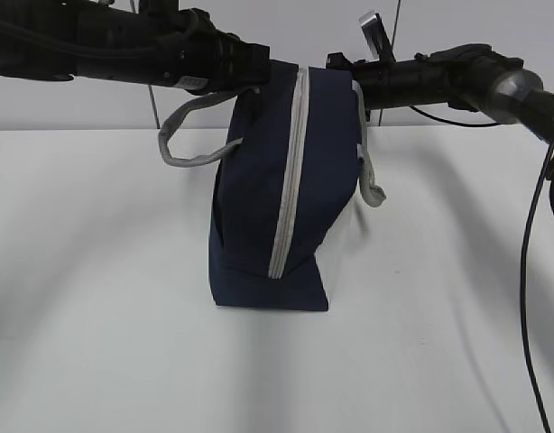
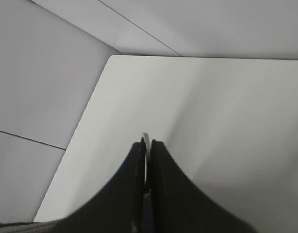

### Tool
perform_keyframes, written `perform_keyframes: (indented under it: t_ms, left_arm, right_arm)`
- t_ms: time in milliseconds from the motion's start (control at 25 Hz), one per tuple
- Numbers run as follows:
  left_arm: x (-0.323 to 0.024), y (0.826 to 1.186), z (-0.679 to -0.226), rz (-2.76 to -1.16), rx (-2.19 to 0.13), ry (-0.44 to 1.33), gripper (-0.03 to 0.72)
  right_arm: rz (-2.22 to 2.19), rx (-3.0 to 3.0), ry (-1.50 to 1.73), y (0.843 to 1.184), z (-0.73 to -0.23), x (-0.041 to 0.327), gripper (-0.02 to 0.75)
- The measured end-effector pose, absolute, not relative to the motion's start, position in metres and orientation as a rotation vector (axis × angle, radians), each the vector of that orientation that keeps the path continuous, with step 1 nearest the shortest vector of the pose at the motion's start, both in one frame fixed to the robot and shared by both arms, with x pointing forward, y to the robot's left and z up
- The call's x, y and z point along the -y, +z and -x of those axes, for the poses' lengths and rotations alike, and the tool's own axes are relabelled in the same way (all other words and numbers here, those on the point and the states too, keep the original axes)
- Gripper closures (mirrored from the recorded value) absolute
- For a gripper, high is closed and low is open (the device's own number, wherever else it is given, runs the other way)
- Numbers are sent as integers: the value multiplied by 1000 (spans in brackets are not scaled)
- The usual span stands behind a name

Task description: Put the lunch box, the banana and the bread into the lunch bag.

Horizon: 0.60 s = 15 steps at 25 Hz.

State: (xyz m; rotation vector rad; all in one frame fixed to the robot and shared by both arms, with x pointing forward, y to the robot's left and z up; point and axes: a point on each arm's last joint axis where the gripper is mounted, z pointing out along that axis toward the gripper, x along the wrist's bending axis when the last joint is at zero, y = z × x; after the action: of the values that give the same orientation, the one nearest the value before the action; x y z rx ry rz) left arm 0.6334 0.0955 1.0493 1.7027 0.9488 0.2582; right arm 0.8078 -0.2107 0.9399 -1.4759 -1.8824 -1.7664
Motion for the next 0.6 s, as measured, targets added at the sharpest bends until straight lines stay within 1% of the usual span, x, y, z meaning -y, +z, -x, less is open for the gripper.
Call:
perform_keyframes:
  t_ms: [40, 120, 200, 320, 400, 440, 520, 600]
  left_arm:
    - [-96, 1049, -633, -1703, -949, 259, 671]
    - [-96, 1049, -633, -1704, -949, 260, 641]
    - [-95, 1049, -633, -1703, -948, 255, 578]
    - [-95, 1049, -633, -1701, -949, 255, 400]
    - [-96, 1049, -634, -1698, -955, 261, 267]
    - [-96, 1049, -634, -1696, -959, 266, 217]
    - [-97, 1049, -635, -1693, -967, 275, 170]
    - [-97, 1049, -635, -1690, -969, 275, 149]
  right_arm:
    - [1480, 1882, -1769, 940, -808, 211, 725]
    - [1517, 1886, -1782, 938, -811, 213, 669]
    - [1560, 1885, -1798, 937, -814, 218, 597]
    - [1588, 1879, -1812, 937, -816, 223, 456]
    - [1588, 1879, -1812, 937, -816, 223, 353]
    - [1588, 1879, -1812, 937, -816, 223, 318]
    - [1589, 1888, -1807, 936, -816, 223, 272]
    - [1574, 1921, -1805, 939, -816, 223, 252]
